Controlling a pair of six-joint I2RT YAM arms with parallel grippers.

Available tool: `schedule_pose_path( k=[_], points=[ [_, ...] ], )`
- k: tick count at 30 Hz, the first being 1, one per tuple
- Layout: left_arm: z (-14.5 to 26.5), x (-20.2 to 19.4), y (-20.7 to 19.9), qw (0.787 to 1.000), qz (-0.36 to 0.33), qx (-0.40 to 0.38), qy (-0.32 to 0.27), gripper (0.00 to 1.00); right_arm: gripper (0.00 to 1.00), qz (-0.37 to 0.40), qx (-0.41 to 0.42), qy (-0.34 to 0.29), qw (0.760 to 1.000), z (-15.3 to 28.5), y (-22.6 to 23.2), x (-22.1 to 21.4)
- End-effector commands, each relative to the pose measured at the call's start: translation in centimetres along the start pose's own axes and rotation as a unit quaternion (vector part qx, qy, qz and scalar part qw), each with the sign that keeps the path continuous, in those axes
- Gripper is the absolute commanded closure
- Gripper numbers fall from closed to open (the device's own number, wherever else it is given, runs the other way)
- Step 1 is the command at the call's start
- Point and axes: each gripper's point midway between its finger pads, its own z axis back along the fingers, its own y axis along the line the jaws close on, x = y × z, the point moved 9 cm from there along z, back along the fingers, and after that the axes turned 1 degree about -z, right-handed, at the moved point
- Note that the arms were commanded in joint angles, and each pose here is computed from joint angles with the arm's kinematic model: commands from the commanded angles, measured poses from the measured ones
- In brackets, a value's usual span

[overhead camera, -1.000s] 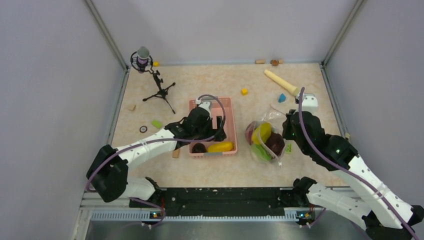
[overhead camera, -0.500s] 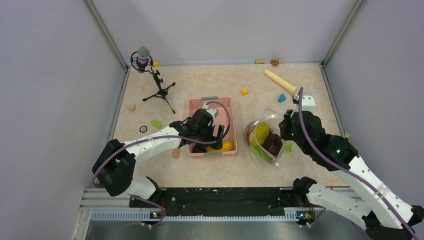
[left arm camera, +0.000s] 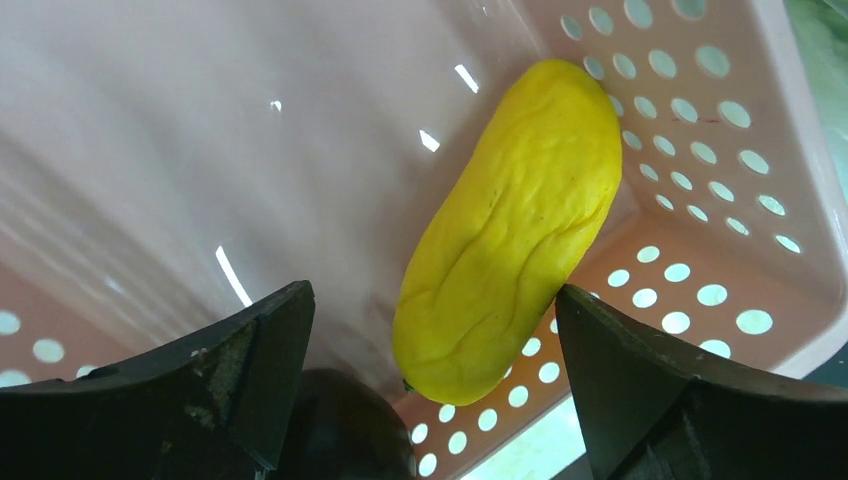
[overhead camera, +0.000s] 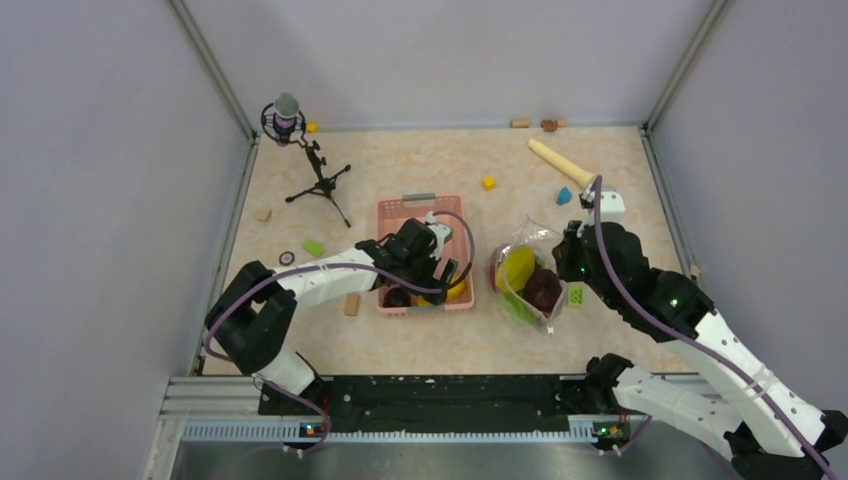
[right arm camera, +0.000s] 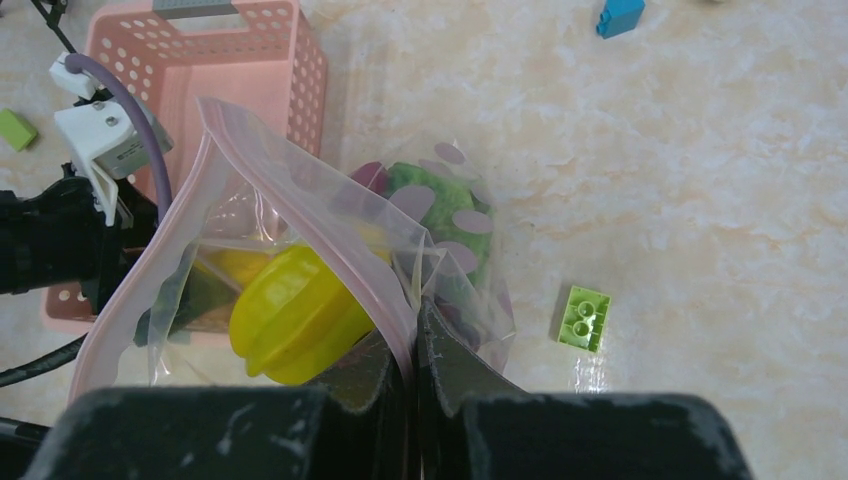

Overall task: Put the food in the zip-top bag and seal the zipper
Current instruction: Pick up the fake fruit from the bin.

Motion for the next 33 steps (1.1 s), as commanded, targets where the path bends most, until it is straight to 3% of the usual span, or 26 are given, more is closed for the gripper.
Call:
schedule_pose_path(
  k=[1, 9, 14, 18, 21, 27, 33],
  points=[
    [-0.7, 1.5, -0.5, 0.999, -0.036, -0.020, -0.023, 0.08, 0.96, -0.003, 0.008, -0.021, 1.000, 0.1, 0.2, 0.6],
    [-2.1, 1.9, -0.5, 0.999, -0.032, -0.020, -0.012, 0.24, 0.96, -0.004, 0.002, -0.024, 1.000, 0.0, 0.0, 0.6],
    [-2.4, 2.2, -1.0, 0.998, -0.034, -0.045, -0.014, 0.54, 0.96, -0.004, 0.000, -0.024, 1.000, 0.0, 0.0, 0.6],
    [-2.4, 2.5, -1.0, 0.999, -0.030, -0.039, -0.019, 0.72, 0.96, -0.003, 0.001, -0.023, 1.000, 0.0, 0.0, 0.6],
    [-1.8, 3.0, -1.0, 0.999, -0.029, -0.034, -0.029, 0.99, 0.96, -0.004, 0.000, -0.024, 1.000, 0.0, 0.0, 0.6],
    [1.5, 5.7, -1.0, 0.995, -0.021, 0.003, -0.099, 1.00, 0.96, -0.004, -0.001, -0.024, 1.000, 0.0, 0.0, 0.6],
    [5.9, 8.2, -2.2, 0.981, -0.017, -0.026, -0.191, 1.00, 0.96, -0.006, -0.002, -0.026, 1.000, 0.1, -0.1, 0.6]
  ],
)
